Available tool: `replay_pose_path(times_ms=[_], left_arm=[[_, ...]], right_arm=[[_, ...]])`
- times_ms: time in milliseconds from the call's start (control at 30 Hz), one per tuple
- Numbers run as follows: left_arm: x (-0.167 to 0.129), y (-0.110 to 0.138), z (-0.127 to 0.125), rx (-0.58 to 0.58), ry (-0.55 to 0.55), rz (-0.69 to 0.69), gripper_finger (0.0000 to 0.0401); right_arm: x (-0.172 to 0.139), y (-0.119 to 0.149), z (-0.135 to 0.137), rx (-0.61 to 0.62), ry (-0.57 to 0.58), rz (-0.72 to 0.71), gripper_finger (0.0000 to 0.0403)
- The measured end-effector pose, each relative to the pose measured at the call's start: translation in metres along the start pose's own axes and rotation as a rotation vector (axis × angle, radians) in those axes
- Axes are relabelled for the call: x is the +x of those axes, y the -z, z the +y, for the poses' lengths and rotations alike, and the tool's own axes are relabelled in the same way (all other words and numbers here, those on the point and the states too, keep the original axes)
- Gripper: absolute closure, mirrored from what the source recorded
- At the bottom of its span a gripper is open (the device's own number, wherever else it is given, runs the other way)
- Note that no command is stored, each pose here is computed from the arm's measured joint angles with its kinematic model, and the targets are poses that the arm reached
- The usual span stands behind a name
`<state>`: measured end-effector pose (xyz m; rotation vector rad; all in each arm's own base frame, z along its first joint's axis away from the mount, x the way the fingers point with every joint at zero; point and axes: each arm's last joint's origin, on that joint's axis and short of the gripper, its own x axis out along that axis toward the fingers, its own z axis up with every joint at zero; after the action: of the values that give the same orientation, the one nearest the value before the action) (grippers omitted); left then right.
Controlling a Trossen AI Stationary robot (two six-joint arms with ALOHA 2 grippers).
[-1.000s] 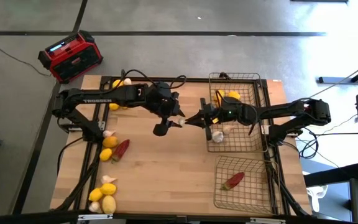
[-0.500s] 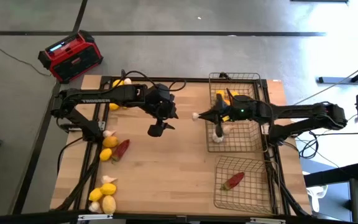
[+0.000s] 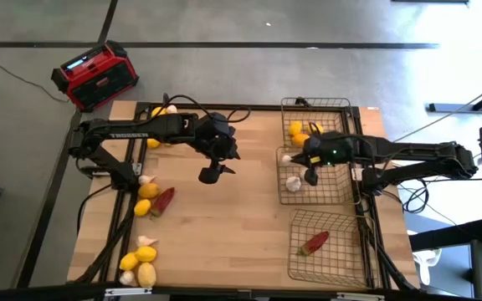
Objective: Sort produce into baskets
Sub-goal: Put the white garlic into the middle wire basket
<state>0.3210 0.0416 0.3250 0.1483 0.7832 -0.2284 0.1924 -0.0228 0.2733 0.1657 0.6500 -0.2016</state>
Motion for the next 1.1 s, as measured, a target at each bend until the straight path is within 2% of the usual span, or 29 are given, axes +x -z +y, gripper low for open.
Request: replay_pose_path(times_ms=[100,300,867,1100], left_arm=[[0.000,0.000,0.000,0.002,-0.001,-0.002,0.0168],[0.000,-0.001,0.000,0.009,-0.001,-0.006,0.0168],[0.000,-0.001,0.000,0.007,-0.001,-0.005,0.0168],[0.000,-0.001,0.000,0.007,-0.001,-0.005,0.0168]], right_arm=[[0.000,0.007,-0.003,0.048,0.063,0.072,0.0394],[0.007,0.016,-0.004,0.112,0.117,0.179,0.0394],[0.057,0.033,-0.005,0.094,0.167,0.412,0.0394],[0.072,0.038,-0.005,0.090,0.177,0.463,0.0394]])
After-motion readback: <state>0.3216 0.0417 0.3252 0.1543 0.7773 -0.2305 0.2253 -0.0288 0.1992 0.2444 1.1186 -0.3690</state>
